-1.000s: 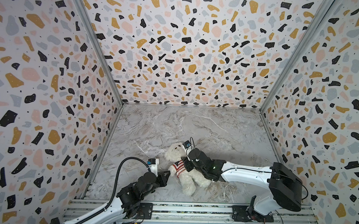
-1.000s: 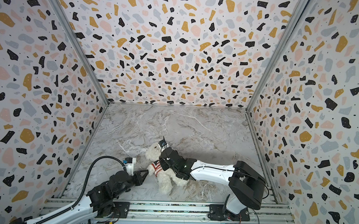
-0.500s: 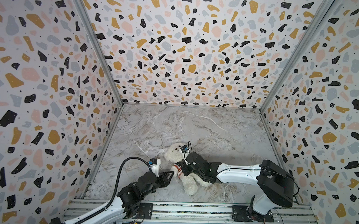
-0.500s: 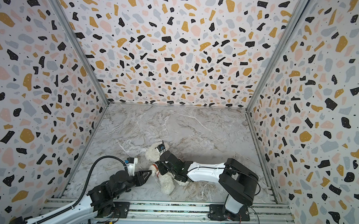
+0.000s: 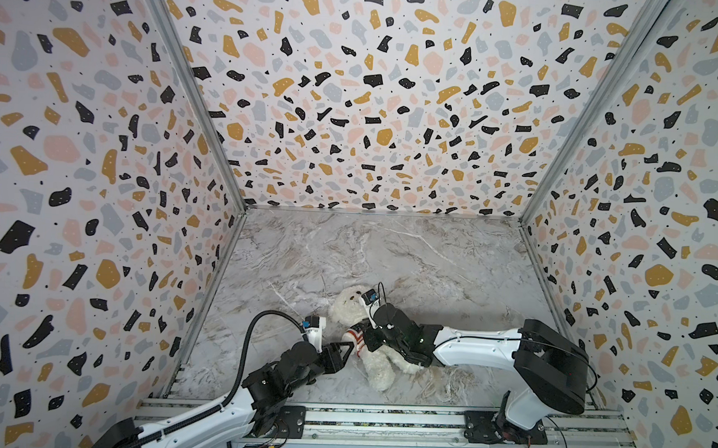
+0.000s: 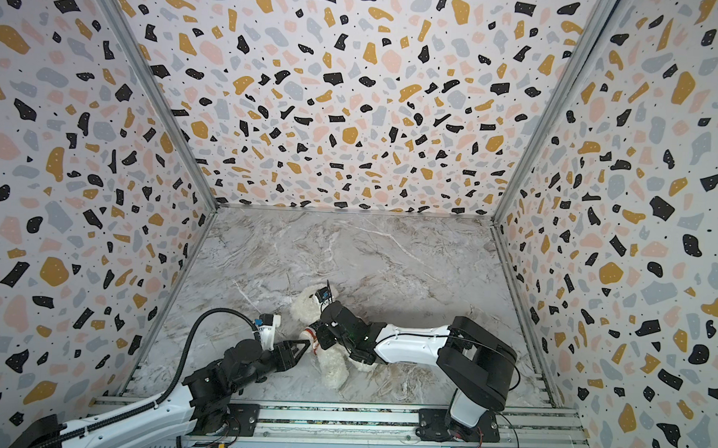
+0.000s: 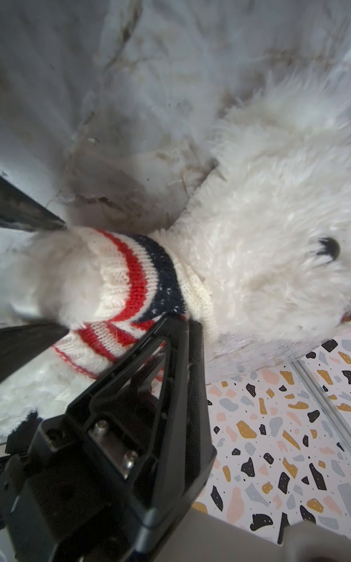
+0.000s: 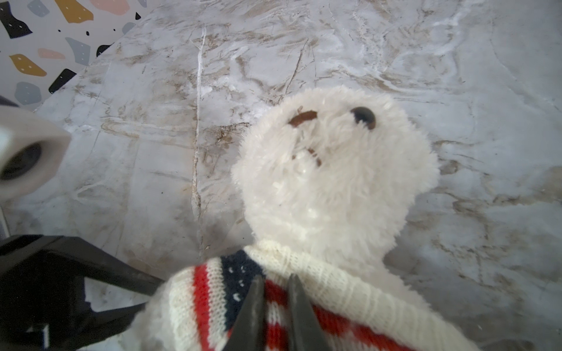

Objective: Dress the teddy bear

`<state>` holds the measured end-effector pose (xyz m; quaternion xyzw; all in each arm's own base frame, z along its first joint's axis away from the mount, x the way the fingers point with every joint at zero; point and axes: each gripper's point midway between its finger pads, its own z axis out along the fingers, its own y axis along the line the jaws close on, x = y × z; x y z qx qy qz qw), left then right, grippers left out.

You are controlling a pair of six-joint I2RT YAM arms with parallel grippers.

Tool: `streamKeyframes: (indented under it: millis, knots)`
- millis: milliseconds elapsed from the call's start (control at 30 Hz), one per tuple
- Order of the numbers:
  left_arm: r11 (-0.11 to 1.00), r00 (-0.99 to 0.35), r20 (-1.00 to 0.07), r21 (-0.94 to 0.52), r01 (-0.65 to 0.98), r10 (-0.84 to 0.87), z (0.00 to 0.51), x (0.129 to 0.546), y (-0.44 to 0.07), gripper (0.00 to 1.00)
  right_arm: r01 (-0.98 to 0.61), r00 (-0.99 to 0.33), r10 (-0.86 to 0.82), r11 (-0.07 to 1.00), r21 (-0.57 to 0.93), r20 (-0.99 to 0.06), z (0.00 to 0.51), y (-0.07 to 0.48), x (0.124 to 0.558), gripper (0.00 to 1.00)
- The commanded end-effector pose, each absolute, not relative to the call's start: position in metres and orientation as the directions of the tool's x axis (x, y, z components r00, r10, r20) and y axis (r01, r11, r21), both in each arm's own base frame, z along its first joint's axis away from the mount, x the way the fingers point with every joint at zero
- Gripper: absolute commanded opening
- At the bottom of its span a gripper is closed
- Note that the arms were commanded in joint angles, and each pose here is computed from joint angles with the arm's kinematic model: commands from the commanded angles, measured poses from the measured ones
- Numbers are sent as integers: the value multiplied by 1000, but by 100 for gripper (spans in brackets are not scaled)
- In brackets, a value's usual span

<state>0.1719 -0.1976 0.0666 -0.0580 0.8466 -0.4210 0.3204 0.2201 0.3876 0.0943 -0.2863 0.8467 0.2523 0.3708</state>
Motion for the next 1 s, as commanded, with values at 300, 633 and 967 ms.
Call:
streamKeyframes:
  millis: [300,633,967]
  knots:
    - [695,-806,-462,-714,90,-371,28,163,-182,30,-659,-581,-318,724,204,-749,79,377,217,17]
    - [712,-809,-452,-700,61,-375,20,157,-172,0,-639,-578,-334,752,159,-745,75,359,221,5]
    - [704,-808,-440,-709,45,-391,6,152,-164,0,-577,-577,-293,807,126,-762,85,319,244,0]
